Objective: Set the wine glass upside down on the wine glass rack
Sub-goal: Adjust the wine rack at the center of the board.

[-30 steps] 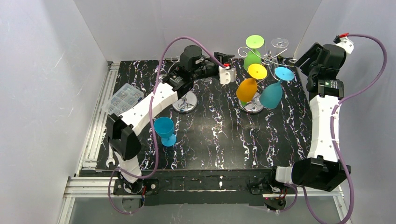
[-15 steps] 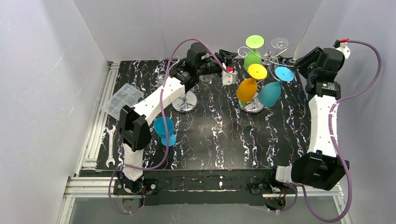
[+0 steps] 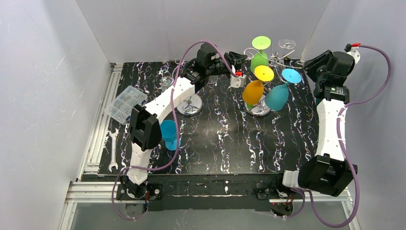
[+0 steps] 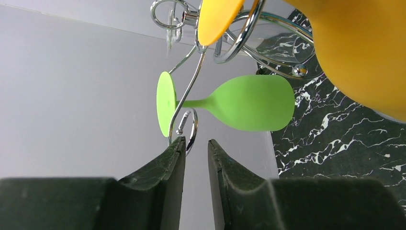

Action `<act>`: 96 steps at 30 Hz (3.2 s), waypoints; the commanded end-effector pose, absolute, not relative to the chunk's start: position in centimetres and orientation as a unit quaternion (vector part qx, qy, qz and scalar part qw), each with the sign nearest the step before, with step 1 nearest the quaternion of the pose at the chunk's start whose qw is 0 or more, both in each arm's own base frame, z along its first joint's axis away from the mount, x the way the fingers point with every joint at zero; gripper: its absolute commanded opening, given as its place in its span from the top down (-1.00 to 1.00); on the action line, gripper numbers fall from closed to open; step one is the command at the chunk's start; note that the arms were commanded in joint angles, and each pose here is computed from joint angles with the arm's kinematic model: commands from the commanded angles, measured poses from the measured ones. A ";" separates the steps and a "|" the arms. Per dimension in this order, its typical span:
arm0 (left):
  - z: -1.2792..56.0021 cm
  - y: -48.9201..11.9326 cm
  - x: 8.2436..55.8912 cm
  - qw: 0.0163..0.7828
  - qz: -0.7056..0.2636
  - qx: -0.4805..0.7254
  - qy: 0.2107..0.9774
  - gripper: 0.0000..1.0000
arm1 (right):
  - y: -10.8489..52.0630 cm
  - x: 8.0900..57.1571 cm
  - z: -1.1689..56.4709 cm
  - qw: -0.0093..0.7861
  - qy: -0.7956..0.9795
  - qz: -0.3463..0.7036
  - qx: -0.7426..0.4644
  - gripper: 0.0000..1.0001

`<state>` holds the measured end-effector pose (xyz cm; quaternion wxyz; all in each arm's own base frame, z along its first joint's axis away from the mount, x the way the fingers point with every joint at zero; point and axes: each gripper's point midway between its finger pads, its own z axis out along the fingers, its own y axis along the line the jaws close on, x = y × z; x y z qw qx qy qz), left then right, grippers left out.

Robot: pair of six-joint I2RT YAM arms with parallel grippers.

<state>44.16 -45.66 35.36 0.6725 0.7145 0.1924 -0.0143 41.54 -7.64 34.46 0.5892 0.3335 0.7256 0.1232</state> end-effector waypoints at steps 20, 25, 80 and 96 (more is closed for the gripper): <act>37.7 -45.6 45.4 0.690 0.025 0.705 0.162 0.81 | -6.4 41.6 36.1 0.589 0.666 0.268 0.371 0.48; 38.2 -45.5 46.4 0.696 0.025 0.697 0.169 0.92 | -5.6 40.7 36.2 0.585 0.661 0.285 0.373 0.70; 46.1 -43.5 47.9 0.747 0.056 0.644 0.156 1.00 | 2.5 36.3 36.5 0.561 0.679 0.309 0.360 0.97; 47.7 -38.7 47.4 0.742 0.064 0.631 0.219 -0.52 | -1.2 35.0 31.8 0.549 0.662 0.228 0.455 0.97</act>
